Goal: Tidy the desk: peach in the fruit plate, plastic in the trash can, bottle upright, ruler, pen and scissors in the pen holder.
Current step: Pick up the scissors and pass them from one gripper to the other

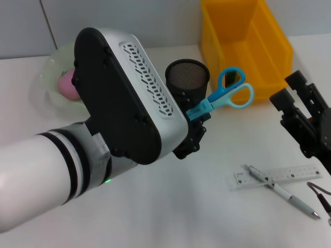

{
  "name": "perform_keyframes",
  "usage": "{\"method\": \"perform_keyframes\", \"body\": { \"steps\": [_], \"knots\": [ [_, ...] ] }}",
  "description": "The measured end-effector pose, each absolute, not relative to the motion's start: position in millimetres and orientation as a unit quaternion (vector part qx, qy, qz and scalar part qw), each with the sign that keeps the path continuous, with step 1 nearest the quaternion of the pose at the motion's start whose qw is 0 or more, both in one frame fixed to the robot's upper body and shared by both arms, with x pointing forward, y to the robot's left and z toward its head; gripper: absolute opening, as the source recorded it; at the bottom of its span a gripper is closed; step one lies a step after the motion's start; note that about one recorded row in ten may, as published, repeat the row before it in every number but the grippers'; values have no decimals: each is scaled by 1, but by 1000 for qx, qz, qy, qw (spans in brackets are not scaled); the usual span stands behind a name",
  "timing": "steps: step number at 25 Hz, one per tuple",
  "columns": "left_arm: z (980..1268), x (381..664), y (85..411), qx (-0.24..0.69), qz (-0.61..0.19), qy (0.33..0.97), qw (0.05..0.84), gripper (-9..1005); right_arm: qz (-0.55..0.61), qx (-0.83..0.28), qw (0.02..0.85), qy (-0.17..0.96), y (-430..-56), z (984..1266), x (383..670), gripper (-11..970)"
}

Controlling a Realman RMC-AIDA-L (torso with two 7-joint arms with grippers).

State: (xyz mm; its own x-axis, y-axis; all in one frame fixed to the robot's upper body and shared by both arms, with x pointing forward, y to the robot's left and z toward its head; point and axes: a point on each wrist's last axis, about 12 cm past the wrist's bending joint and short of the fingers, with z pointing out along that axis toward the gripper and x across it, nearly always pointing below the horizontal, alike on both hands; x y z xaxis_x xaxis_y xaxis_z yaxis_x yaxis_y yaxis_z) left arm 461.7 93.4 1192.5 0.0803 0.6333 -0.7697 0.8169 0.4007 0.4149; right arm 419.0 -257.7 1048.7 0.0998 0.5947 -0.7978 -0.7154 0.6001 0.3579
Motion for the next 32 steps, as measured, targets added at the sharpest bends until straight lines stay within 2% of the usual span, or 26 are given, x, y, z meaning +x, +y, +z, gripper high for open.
{"method": "perform_keyframes", "body": {
  "steps": [30, 32],
  "knots": [
    [1182, 465, 89, 549, -78, 664, 502, 234, 489, -36, 677, 549, -221, 1041, 440, 679],
    [1182, 465, 89, 549, -78, 664, 502, 234, 491, -36, 676, 549, -221, 1041, 440, 602]
  ]
}}
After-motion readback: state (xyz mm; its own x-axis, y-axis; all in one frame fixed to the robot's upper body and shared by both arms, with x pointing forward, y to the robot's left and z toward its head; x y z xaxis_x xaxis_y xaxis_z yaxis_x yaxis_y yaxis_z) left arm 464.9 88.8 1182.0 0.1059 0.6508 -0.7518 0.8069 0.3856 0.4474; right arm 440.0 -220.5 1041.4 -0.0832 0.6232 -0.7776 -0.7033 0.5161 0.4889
